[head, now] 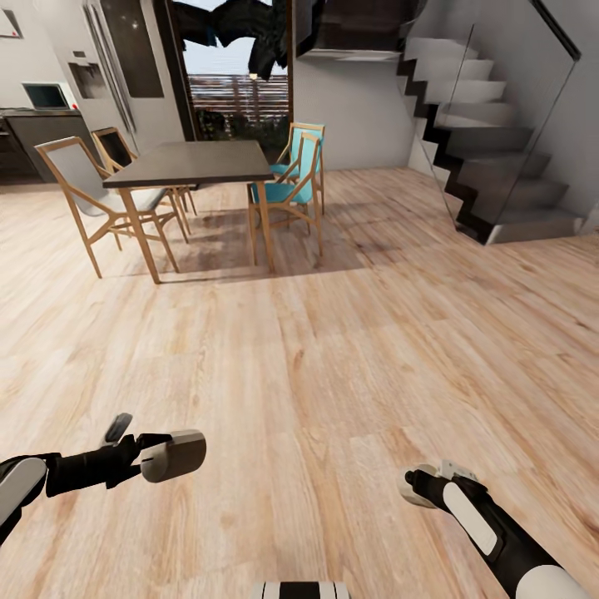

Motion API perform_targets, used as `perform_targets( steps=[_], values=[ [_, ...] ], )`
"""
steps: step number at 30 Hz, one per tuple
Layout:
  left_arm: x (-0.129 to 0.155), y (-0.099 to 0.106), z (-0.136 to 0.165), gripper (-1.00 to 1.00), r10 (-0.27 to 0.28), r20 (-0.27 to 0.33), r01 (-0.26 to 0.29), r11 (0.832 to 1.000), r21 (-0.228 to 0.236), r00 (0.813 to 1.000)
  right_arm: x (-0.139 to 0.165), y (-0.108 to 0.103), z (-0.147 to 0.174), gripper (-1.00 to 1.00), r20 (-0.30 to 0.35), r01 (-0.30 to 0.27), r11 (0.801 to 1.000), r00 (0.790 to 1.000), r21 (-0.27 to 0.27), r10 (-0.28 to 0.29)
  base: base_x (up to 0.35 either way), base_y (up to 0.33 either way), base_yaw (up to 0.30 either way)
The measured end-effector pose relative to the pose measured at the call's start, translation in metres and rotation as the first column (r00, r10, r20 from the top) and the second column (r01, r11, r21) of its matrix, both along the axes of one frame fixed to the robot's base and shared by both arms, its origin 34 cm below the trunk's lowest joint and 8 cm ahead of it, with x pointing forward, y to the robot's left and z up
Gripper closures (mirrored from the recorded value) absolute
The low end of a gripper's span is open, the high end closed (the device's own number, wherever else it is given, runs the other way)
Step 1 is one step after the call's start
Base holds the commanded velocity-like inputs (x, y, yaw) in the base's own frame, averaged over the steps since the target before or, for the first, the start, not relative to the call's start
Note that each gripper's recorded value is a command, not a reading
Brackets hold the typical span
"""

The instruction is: Place each of the two pumpkins and all three candles from the living room inside a cabinet in the living room (use any cabinet), then make sure every cabinet is closed, and position the cauldron so it is next to a table in the living room.

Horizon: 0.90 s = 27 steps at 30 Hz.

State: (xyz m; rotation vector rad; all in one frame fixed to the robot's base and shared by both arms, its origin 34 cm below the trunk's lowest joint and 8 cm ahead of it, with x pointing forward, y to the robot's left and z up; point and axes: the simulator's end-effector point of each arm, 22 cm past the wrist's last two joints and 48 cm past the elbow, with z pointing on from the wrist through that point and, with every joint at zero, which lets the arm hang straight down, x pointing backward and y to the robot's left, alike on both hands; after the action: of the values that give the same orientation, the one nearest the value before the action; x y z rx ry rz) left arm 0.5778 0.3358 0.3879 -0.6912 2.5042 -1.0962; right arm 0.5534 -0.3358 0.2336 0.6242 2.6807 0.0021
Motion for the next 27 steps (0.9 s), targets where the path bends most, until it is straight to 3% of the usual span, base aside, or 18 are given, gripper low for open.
perform_targets(
  steps=[12, 27],
  values=[
    [0.004, 0.002, 0.014, 1.0, 0.005, 0.028, -0.005, 1.0, 0.001, 1.0, 0.006, 0.0, 0.012, 1.0, 0.024, 0.0, 1.0, 1.0, 0.0, 0.0, 0.025, 0.0, 0.0],
    [0.004, 0.004, 0.014, 1.0, 0.006, 0.029, -0.007, 1.0, 0.006, 1.0, 0.007, 0.0, 0.013, 1.0, 0.027, 0.001, 1.0, 1.0, 0.0, -0.001, 0.317, 0.0, 0.002]
  ],
)
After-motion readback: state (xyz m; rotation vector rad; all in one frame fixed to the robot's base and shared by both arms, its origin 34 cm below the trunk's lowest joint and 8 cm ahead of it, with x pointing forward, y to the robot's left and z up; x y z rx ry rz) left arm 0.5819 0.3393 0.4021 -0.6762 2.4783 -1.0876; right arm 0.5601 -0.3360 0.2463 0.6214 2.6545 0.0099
